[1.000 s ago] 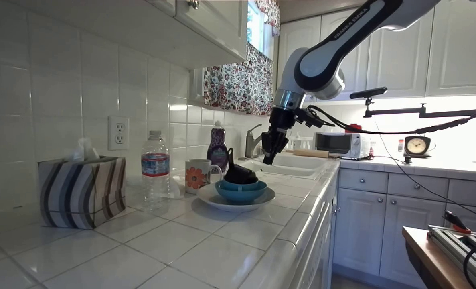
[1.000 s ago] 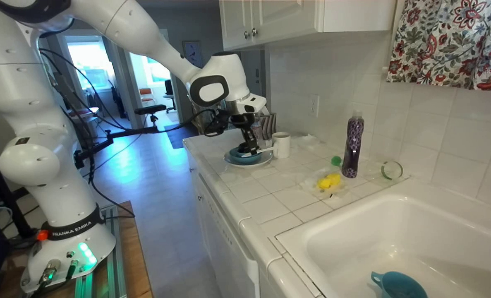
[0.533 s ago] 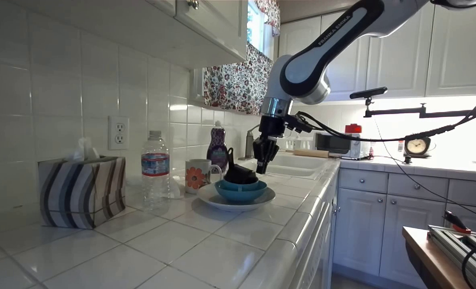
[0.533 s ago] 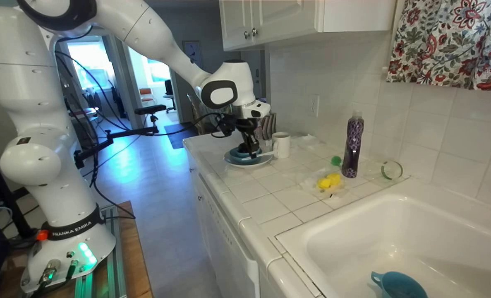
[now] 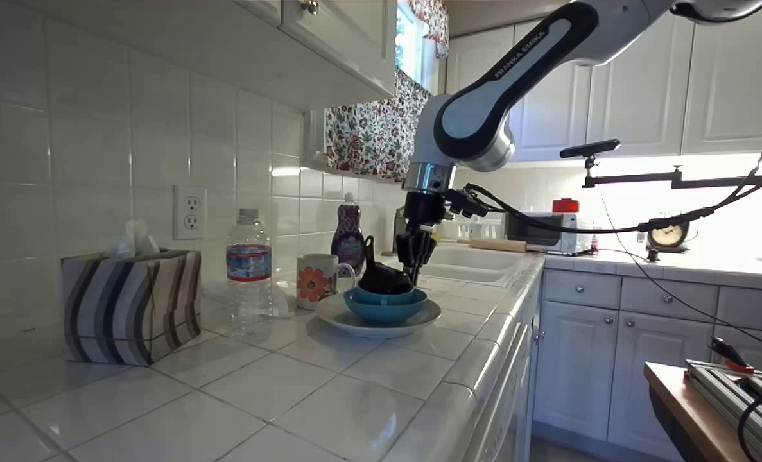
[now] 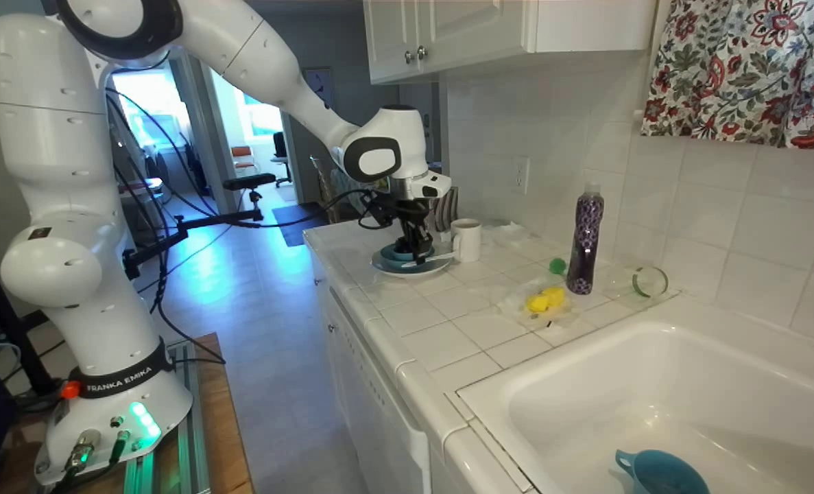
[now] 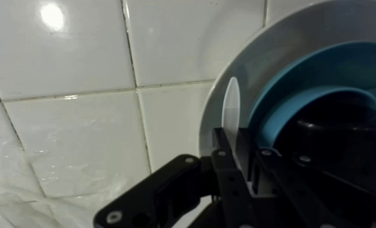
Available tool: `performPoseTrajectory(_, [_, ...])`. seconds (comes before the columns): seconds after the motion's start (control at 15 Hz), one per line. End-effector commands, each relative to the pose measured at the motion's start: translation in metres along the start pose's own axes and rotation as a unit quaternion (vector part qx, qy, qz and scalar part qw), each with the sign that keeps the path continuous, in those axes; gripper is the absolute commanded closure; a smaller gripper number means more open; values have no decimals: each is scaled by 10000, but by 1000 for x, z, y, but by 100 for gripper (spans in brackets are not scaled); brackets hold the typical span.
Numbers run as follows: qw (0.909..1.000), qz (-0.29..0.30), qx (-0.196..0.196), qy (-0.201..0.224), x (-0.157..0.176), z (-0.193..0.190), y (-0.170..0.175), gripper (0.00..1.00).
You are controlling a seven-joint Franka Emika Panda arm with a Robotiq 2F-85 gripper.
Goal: Put the plastic knife on the white plate
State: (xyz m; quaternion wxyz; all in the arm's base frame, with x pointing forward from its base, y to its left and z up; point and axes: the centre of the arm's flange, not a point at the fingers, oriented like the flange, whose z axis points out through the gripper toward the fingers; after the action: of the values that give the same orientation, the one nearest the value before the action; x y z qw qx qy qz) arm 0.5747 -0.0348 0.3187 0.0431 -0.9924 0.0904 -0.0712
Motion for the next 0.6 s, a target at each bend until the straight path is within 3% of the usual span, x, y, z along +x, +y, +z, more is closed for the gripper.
performPoseTrajectory(0.0, [9998, -178, -31, -127, 8, 3, -8, 97])
performPoseTrajectory(0.53, [9996, -182, -28, -229, 2, 7, -13, 97])
